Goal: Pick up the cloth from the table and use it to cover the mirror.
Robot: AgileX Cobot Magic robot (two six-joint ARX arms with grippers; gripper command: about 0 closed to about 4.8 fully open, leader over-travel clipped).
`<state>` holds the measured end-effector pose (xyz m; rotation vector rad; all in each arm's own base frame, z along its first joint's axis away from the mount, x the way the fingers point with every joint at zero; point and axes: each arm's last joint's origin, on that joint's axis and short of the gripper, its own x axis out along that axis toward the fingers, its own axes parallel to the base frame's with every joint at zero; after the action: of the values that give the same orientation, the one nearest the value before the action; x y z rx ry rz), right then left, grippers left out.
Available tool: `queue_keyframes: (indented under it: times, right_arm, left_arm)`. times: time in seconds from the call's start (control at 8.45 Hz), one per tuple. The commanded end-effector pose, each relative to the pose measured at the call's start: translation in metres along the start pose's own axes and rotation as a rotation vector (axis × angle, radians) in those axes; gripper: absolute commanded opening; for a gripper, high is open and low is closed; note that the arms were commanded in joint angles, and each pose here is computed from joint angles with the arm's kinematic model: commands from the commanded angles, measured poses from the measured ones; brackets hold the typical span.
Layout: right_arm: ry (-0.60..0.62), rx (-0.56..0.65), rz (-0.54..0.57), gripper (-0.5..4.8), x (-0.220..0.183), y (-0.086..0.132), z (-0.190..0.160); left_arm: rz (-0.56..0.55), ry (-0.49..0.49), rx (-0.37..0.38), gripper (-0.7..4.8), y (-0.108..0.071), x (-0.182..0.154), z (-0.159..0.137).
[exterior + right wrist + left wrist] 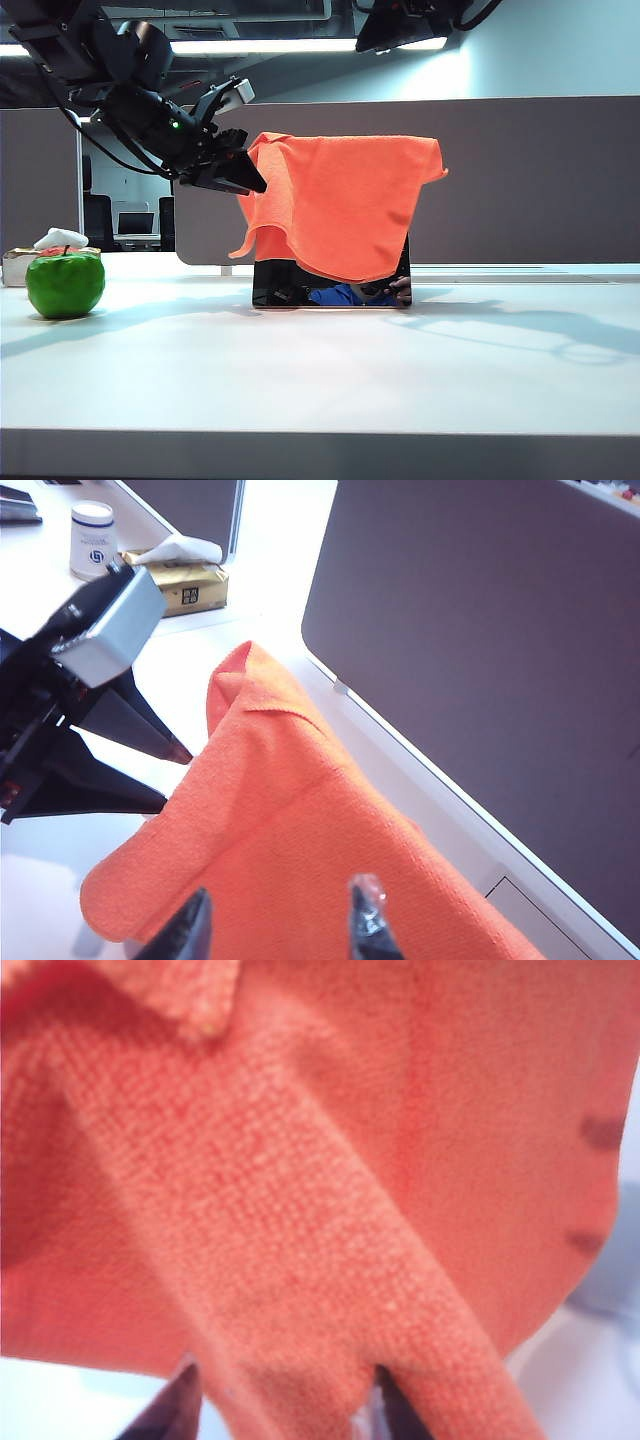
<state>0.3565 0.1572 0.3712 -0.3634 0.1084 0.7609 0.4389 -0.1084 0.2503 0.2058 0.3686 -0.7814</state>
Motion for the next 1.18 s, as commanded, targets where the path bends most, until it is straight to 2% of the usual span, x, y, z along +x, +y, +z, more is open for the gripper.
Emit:
queue_keyframes:
  times: [0.12, 0.24, 0.35, 0.59, 1.18]
  right_arm:
    - [-0.013, -0.005, -0.007, 1.79, -0.0018, -0.0001, 0.0035]
    - [-0.012, -0.005, -0.007, 1.78, -0.0018, -0.0001, 0.0034]
    - [-0.010, -0.004, -0.006, 1.79, -0.0018, 0.0000, 0.0032]
    - [-0.001, -0.001, -0.001, 1.78, -0.0018, 0.0004, 0.0023]
    - [0.009, 0.004, 0.004, 1.77, -0.0018, 0.0009, 0.0012]
  left_arm:
    - [-0.008, -0.005, 0.009, 2.14, -0.0009, -0.0021, 0.0035]
    - [0.008, -0.002, 0.026, 1.15, -0.0003, -0.0020, 0.0034]
    - [0.035, 0.007, 0.029, 0.56, 0.0005, -0.0020, 0.0031]
    - [0.049, 0.015, 0.027, -0.06, 0.0008, -0.0020, 0.0026]
    - [0.015, 0.091, 0.025, -0.06, -0.0021, -0.0022, -0.0057]
